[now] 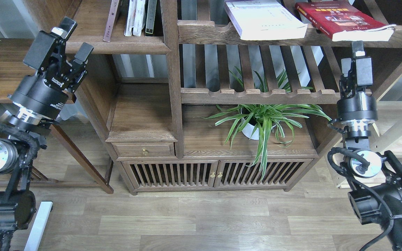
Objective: Organize books on shelf
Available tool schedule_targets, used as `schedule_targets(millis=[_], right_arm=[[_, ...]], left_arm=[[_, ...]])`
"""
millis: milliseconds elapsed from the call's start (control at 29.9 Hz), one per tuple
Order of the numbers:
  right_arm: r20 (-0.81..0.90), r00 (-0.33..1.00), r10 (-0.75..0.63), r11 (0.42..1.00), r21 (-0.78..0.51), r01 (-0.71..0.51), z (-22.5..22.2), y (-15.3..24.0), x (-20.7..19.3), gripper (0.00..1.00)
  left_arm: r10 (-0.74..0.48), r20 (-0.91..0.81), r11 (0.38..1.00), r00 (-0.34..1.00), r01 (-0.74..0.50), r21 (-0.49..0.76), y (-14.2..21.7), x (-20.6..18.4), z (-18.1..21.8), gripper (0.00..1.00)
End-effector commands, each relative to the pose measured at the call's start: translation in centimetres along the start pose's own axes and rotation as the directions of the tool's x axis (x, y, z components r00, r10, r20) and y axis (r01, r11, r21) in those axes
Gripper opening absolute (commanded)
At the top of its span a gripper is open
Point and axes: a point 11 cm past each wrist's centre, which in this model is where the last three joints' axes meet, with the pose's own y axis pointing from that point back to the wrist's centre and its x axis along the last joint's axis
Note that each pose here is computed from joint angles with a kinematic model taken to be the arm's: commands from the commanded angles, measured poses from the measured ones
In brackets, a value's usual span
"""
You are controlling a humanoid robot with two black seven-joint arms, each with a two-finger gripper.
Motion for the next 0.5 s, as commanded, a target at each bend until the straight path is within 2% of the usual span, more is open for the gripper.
schedule_targets(millis=[0, 234, 468], right_arm=[[-0.014, 1.000, -0.009, 1.000, -0.007, 0.009, -0.4, -0.2, -0.2, 1.00], [-0.065, 0.998, -0.023, 1.000, -0.010, 0.023, -2.1, -1.0, -0.6, 1.00], [-0.086, 0.996, 0.033, 0.999, -0.012, -0.035, -2.1, -1.2, 0.0, 1.00]], left_arm=[[-0.003, 0.002, 1.000, 1.000, 0.003, -0.005, 0.0, -0.1, 0.2, 1.00], [-0.002, 0.002, 1.000, 1.000, 0.002, -0.009, 0.1, -0.1, 0.3, 1.00], [0.000, -0.001, 1.000, 1.000, 0.000, -0.010, 0.1, 0.0, 0.2, 1.00]])
